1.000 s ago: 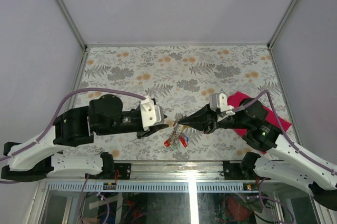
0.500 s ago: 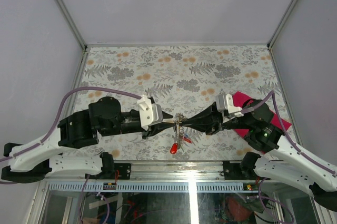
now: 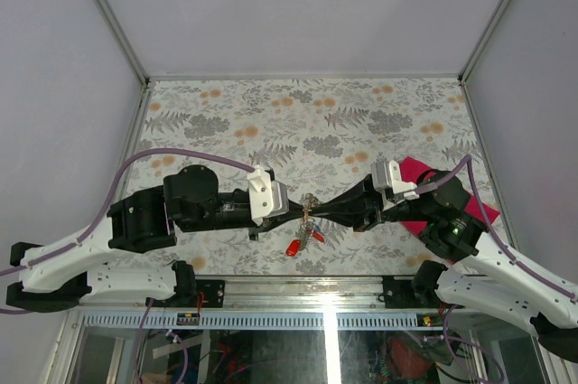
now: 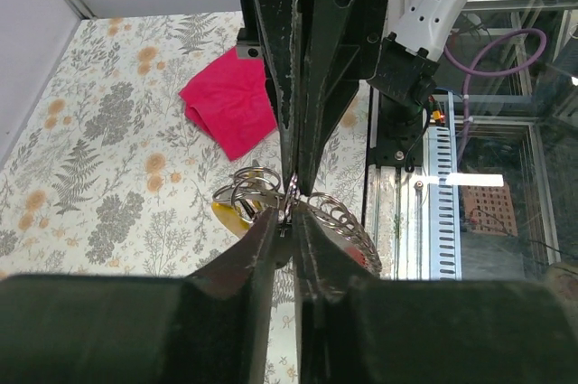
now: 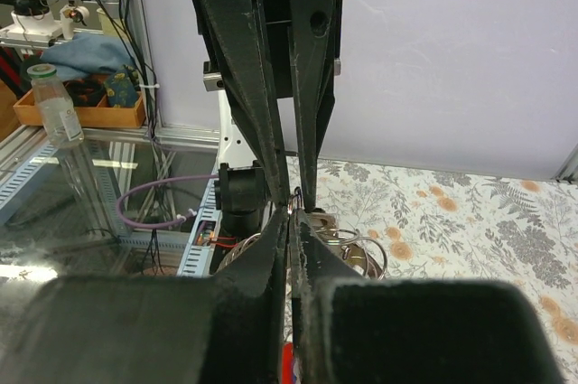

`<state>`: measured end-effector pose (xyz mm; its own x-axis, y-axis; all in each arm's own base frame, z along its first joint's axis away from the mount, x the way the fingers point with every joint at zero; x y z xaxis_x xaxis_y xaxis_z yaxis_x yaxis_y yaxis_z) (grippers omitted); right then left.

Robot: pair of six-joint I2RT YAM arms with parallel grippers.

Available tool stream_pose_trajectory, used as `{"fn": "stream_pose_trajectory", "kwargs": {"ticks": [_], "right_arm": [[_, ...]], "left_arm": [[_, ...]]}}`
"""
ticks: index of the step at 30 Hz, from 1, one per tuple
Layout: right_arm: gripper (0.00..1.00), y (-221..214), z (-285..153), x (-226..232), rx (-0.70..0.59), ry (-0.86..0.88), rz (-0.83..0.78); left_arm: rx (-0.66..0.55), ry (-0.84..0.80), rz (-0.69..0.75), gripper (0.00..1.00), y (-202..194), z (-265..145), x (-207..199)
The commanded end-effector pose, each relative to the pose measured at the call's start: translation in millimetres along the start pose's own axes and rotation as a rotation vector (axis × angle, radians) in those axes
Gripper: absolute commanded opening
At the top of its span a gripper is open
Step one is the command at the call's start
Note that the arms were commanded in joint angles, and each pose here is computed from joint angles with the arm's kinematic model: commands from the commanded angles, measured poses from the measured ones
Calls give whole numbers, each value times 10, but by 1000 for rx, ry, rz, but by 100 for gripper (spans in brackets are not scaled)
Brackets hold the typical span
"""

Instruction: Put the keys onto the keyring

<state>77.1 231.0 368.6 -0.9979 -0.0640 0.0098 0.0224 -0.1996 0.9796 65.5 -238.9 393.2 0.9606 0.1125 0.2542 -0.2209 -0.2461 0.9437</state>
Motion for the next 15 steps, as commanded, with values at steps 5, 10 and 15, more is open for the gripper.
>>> {"fn": "stream_pose_trajectory", "kwargs": {"ticks": [5,10,15], "right_arm": [[0,350,-7,90,-118,37,-84],[0,407,-34,101,-141,19,-90],[0,450,-43,113,-165,16,-85]], "left_arm": [[-61,-3,21,1,170,-37,22],[-62,-4,22,0,174,-42,22],[-71,-3,20,2,198,-59,25]]}}
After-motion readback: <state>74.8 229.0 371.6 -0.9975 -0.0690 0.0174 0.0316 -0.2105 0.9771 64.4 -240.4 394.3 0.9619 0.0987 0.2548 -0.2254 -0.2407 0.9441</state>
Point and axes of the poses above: each gripper's point midway between its finger pads, its own z axis out along the fingers, its own x axis along the line the jaws close on, y = z × x, the point moved 6 cm from there along -z, back along the fingers, and after that the axes turned 6 degrees about z, right-handed, at the moved point
